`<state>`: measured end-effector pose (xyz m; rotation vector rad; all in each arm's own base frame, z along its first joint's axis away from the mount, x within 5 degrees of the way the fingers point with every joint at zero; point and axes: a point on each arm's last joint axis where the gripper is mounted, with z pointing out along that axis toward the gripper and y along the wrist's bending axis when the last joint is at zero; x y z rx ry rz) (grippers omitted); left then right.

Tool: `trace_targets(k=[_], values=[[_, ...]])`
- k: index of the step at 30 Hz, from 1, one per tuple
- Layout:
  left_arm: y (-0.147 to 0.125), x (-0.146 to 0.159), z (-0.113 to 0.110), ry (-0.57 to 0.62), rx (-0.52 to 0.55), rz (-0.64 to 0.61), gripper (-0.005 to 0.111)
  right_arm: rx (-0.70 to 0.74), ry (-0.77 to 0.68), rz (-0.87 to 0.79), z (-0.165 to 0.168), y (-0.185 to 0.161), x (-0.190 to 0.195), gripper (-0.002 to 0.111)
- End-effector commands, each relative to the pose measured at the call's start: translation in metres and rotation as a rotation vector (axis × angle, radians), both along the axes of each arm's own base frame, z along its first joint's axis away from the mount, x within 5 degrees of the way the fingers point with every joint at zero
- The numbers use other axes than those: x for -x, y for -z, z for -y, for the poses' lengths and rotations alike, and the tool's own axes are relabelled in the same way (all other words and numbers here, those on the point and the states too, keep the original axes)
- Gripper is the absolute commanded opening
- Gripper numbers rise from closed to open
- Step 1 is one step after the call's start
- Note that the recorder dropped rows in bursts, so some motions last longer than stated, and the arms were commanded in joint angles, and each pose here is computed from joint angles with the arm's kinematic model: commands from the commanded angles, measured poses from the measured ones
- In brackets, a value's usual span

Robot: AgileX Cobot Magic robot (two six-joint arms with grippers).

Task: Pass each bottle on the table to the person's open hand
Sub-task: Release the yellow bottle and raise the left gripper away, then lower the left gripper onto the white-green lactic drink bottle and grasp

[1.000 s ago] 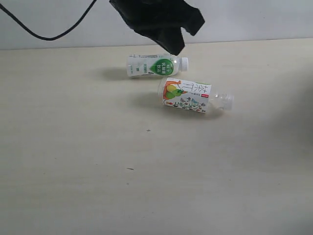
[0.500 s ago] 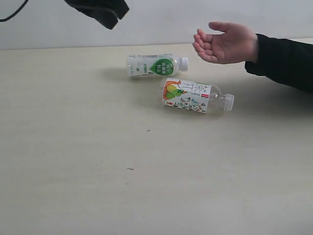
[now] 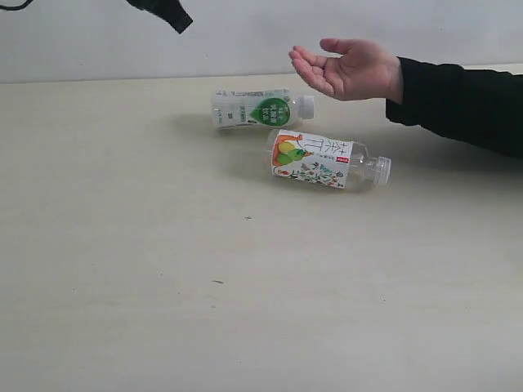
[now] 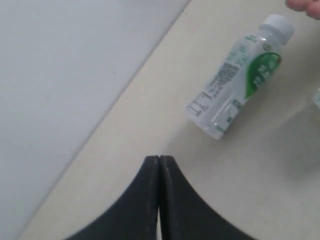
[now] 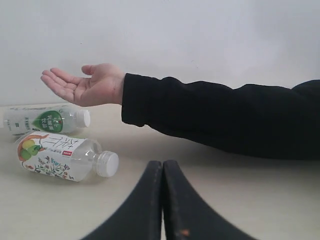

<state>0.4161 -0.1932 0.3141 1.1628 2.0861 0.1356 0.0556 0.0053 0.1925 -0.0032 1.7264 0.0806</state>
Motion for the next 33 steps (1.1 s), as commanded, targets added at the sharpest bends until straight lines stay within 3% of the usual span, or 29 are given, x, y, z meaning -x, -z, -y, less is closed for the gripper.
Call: trace_targets(k=[1, 7, 11, 13, 15, 17, 19, 22, 33], values=[[0.012, -0.023, 0.006, 0.110, -0.109, 0.061, 0.000, 0.000, -0.002, 0.005, 0.000, 0.001, 0.000, 0.000], [0.051, -0.045, 0.016, 0.276, -0.272, 0.050, 0.000, 0.000, -0.002, 0.005, 0.000, 0.001, 0.000, 0.000], [0.063, -0.050, 0.018, 0.333, -0.320, 0.059, 0.000, 0.000, -0.002, 0.005, 0.000, 0.001, 0.000, 0.000], [0.066, -0.051, 0.019, 0.357, -0.340, 0.060, 0.007, 0.000, -0.002, 0.005, 0.000, 0.001, 0.000, 0.000], [0.068, -0.050, 0.020, 0.374, -0.350, 0.059, 0.020, 0.000, -0.002, 0.005, 0.000, 0.001, 0.000, 0.000], [0.068, -0.050, 0.020, 0.379, -0.349, 0.058, 0.039, 0.000, -0.002, 0.005, 0.000, 0.001, 0.000, 0.000], [0.068, -0.050, 0.022, 0.383, -0.333, 0.061, 0.069, 0.000, -0.002, 0.005, 0.000, 0.001, 0.000, 0.000], [0.070, -0.050, 0.025, 0.382, -0.287, 0.061, 0.093, 0.000, -0.002, 0.005, 0.000, 0.001, 0.000, 0.000], [0.108, -0.058, 0.033, 0.387, -0.264, 0.015, 0.096, 0.000, -0.002, 0.005, 0.000, 0.001, 0.000, 0.000]])
